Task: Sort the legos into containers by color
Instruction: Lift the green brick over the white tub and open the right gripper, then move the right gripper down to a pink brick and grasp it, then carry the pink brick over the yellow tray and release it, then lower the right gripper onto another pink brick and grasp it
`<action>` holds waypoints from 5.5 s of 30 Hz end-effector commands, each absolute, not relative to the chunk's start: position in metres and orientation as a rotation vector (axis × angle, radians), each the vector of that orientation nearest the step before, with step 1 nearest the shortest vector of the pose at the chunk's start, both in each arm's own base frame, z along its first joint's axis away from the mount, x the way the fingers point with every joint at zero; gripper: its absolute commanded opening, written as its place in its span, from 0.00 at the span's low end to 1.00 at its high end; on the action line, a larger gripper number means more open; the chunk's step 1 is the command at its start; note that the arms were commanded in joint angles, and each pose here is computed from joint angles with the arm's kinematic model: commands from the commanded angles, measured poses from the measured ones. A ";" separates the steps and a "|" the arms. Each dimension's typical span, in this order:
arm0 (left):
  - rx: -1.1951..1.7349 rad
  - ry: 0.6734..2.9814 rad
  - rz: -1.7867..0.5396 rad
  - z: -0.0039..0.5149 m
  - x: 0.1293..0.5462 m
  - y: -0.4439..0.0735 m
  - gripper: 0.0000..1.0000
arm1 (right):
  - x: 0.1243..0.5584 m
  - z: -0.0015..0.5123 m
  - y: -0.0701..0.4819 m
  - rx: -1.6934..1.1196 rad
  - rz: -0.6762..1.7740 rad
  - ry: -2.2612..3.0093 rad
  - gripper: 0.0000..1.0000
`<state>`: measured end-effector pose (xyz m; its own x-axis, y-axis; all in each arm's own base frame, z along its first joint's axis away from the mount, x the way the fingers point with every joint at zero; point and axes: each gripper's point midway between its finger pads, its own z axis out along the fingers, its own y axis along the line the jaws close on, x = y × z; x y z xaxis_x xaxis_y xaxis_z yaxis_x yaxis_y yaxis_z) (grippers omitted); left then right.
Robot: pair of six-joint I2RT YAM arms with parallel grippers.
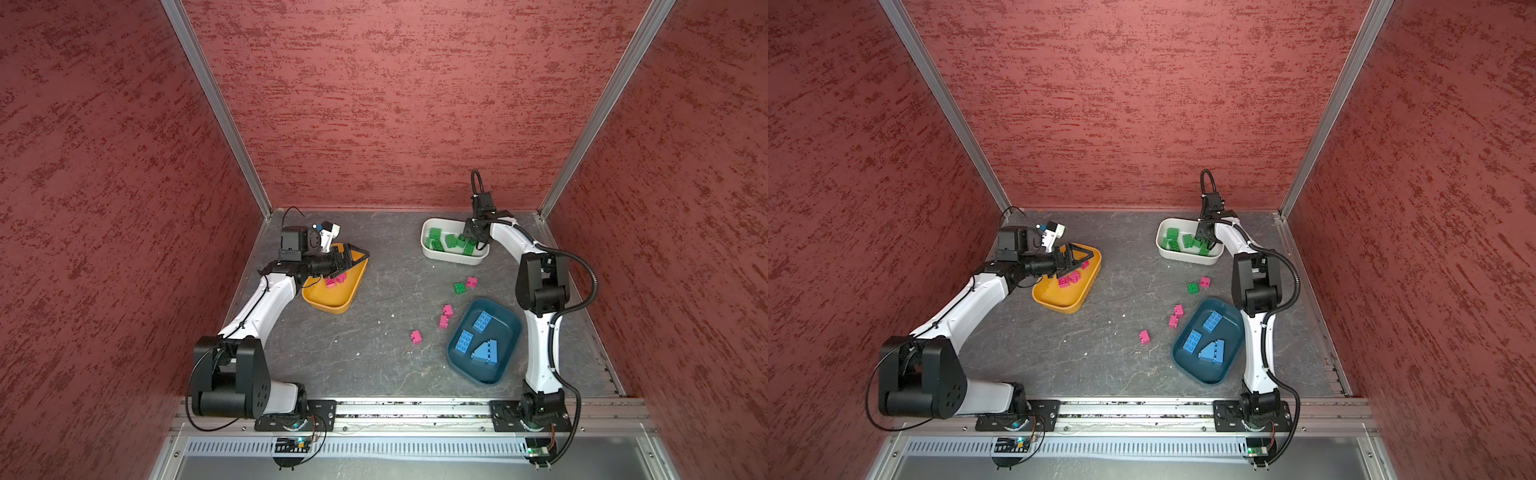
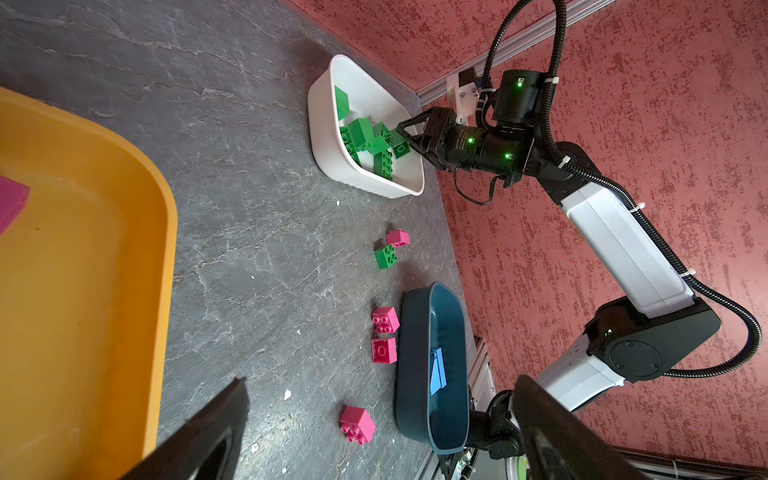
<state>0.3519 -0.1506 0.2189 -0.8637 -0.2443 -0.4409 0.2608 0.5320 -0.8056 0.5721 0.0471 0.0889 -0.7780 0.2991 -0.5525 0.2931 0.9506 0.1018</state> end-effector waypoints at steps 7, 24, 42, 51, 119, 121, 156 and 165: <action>0.044 2.243 -1.299 0.224 0.355 -0.152 0.99 | 0.517 0.137 0.075 0.301 0.123 2.504 0.66; 0.032 2.241 -1.270 0.224 0.346 -0.140 0.99 | 0.339 0.126 0.232 -0.011 0.466 2.682 0.70; -0.011 2.257 -1.259 0.212 0.331 -0.125 0.99 | 0.223 0.052 0.287 -0.270 0.219 2.897 0.65; -0.025 2.262 -1.253 0.209 0.330 -0.124 0.99 | 0.210 0.033 0.289 -0.309 0.180 2.947 0.55; -0.190 2.243 -1.104 0.208 0.332 -0.072 0.99 | 0.389 0.174 0.319 -0.182 0.496 2.589 0.69; -0.187 2.243 -1.108 0.209 0.332 -0.073 0.99 | 0.371 0.162 0.293 -0.145 0.429 2.643 0.70; -0.148 2.274 -1.121 0.199 0.334 -0.084 0.99 | 0.311 0.029 0.176 -0.143 -0.056 3.007 0.40; -0.148 2.278 -1.127 0.196 0.335 -0.085 0.99 | 0.301 0.020 0.176 -0.139 -0.024 3.044 0.33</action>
